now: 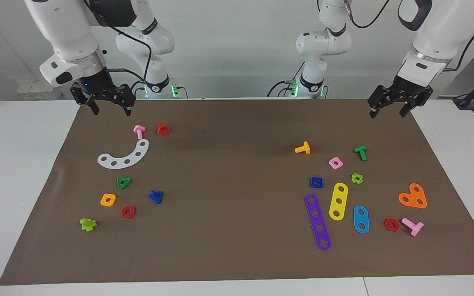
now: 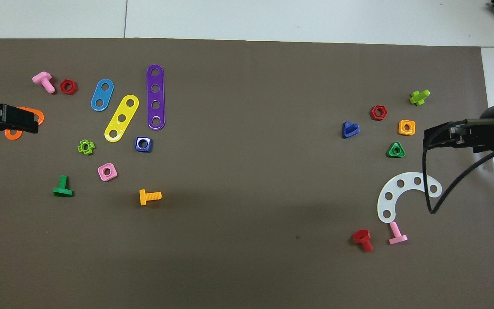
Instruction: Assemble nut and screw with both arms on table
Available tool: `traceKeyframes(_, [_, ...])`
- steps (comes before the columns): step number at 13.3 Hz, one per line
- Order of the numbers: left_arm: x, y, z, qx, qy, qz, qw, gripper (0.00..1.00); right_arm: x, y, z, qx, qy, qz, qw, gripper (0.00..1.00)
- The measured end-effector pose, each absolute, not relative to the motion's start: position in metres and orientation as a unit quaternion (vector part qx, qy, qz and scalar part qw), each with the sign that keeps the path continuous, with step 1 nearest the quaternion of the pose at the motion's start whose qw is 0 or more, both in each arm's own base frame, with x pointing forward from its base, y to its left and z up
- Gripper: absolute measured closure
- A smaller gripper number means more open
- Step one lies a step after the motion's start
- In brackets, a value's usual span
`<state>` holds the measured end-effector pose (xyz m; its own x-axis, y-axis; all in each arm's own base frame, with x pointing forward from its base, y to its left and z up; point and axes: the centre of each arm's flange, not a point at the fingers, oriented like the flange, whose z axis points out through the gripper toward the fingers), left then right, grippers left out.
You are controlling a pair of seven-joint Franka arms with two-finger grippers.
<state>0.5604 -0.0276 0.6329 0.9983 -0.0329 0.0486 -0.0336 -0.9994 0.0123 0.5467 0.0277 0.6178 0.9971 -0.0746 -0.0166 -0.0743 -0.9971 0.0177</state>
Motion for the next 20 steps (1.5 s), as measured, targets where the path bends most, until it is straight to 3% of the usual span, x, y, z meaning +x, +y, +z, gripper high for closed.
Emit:
traceKeyframes(9, [0.56, -0.028, 0.633, 1.0, -0.016, 0.024, 0.007, 0.0, 0.558, 0.028, 0.577, 0.999, -0.036, 0.016, 0.006, 0.01])
traceKeyframes(16, [0.56, -0.028, 0.633, 1.0, -0.016, 0.024, 0.007, 0.0, 0.594, 0.039, 0.471, 0.999, -0.027, 0.044, 0.002, 0.02])
traceKeyframes(17, [0.56, -0.028, 0.633, 1.0, -0.016, 0.024, 0.007, 0.0, 0.601, 0.046, 0.452, 0.999, -0.021, 0.041, 0.001, 0.04])
traceKeyframes(18, [0.56, -0.028, 0.633, 1.0, -0.016, 0.024, 0.007, 0.0, 0.608, 0.055, 0.433, 0.999, -0.014, 0.039, 0.001, 0.13])
traceKeyframes(20, [0.56, -0.028, 0.633, 1.0, -0.016, 0.024, 0.007, 0.0, 0.618, 0.072, 0.404, 0.999, -0.001, 0.044, -0.001, 0.16])
